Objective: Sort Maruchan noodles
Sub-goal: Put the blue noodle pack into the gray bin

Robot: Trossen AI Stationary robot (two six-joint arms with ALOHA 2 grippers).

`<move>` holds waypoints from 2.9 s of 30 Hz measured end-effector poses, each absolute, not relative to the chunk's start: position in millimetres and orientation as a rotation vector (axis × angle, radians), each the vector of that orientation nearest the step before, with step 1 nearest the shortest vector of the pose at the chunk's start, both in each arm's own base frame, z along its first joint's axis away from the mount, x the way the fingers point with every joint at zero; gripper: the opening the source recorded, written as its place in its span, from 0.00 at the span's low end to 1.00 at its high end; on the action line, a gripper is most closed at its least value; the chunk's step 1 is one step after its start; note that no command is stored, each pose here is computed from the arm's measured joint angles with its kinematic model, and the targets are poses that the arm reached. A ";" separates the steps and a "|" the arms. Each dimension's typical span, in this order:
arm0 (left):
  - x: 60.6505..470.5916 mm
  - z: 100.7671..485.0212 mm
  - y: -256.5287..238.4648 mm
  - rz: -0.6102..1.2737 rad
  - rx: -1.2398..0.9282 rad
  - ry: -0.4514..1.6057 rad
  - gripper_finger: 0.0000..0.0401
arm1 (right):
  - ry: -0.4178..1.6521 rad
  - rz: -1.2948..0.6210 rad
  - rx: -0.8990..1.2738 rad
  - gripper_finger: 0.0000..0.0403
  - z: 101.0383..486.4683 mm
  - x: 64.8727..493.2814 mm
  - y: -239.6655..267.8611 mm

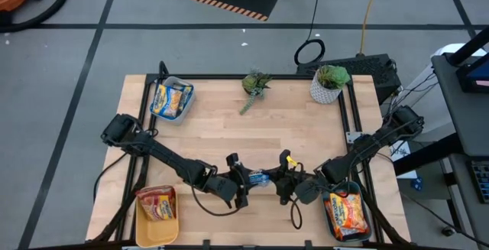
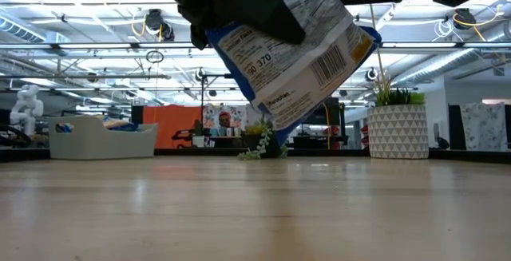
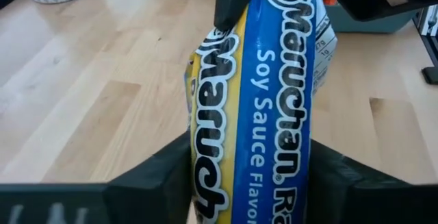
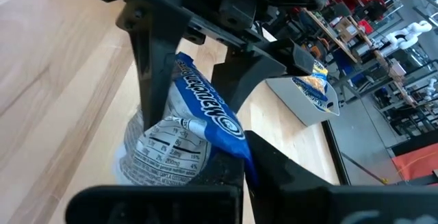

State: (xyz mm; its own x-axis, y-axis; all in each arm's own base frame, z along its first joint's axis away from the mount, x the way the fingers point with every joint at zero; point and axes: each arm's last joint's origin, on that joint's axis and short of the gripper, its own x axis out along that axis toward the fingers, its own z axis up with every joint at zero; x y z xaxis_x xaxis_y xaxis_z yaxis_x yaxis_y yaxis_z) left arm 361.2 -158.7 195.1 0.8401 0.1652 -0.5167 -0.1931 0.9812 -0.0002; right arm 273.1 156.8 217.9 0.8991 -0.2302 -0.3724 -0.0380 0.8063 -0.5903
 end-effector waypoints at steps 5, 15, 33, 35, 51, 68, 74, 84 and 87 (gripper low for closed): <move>361.3 195.2 -158.9 0.189 -0.054 0.540 0.41 | 0.449 -0.106 -0.630 0.00 217.9 273.0 156.8; 361.2 195.1 -158.9 0.173 0.002 0.546 0.37 | 0.435 -0.110 -0.605 0.13 226.8 268.3 154.7; 321.8 252.4 -114.5 0.524 0.393 0.595 0.37 | 0.379 -0.054 -0.315 0.36 304.7 173.6 124.6; 316.9 261.2 -101.3 0.600 0.403 0.596 0.37 | 0.373 -0.054 -0.314 0.36 308.1 169.2 120.7; 269.1 252.9 43.1 1.167 0.265 1.045 0.37 | 0.384 -0.118 -0.602 0.36 315.3 160.4 103.9; 229.3 252.0 122.4 1.450 0.131 1.253 0.37 | 0.367 -0.281 -0.695 0.36 330.3 150.6 76.9; 218.8 252.4 128.2 1.505 0.101 1.297 0.37 | 0.376 -0.297 -0.690 0.36 330.9 147.6 72.3; 212.5 243.1 125.2 1.520 0.106 1.337 0.37 | 0.376 -0.303 -0.659 0.36 330.3 146.6 71.6; 206.7 232.2 122.8 1.514 0.135 1.384 0.37 | 0.375 -0.303 -0.656 0.36 330.4 146.6 71.6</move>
State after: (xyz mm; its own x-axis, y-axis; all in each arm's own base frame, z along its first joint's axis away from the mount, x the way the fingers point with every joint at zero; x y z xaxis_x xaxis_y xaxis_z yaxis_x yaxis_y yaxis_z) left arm 206.7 122.8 232.2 -0.4604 0.7161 -0.5246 -0.5867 0.1981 0.7852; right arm 146.6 71.6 330.4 0.8902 -0.3868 -0.2406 0.1542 0.7529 -0.6399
